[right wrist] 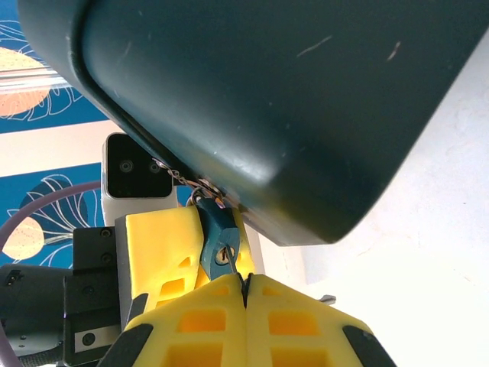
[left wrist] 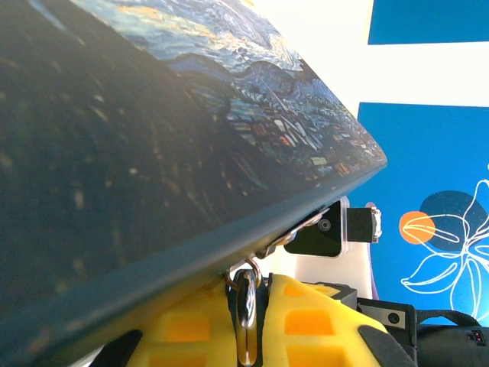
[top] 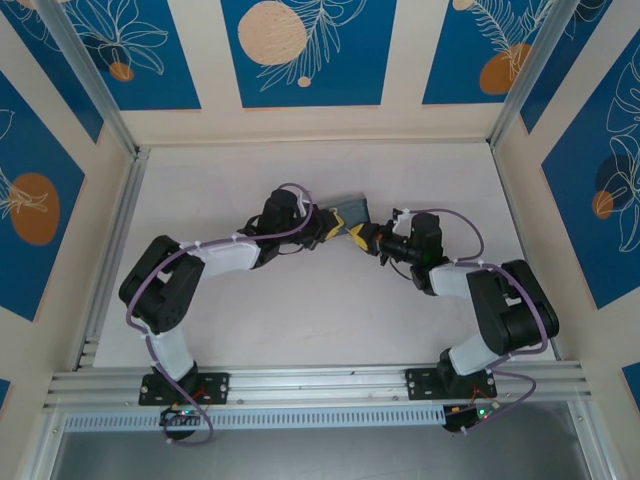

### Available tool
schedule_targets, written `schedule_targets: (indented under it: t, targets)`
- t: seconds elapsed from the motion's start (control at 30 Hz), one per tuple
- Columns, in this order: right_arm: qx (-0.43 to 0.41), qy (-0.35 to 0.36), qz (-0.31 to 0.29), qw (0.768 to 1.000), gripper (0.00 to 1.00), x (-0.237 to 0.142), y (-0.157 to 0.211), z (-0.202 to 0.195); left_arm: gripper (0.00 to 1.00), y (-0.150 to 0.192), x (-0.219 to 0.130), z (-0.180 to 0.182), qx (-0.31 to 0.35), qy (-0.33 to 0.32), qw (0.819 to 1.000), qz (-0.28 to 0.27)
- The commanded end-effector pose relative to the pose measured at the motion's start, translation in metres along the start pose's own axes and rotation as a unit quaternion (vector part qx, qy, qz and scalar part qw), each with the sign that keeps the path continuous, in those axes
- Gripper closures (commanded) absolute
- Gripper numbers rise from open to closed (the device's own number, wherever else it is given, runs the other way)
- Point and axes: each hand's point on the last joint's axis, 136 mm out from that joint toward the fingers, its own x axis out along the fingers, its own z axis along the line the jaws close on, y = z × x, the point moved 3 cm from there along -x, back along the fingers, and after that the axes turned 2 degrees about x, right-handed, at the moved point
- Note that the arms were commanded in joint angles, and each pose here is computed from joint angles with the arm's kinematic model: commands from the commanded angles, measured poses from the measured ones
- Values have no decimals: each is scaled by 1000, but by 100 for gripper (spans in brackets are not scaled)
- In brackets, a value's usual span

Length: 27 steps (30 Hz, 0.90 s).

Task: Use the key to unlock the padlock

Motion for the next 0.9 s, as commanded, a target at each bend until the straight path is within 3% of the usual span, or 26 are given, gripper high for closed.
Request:
schedule_targets:
  t: [0.0, 0.87]
  targets:
    - [-12, -32, 6, 999, 100, 7, -2, 19, 100, 2, -2, -22, 33, 36, 999, 9]
    - [-8, -30, 37, 999, 100, 6, 10, 4, 100, 2, -1, -22, 34, 30, 999, 7]
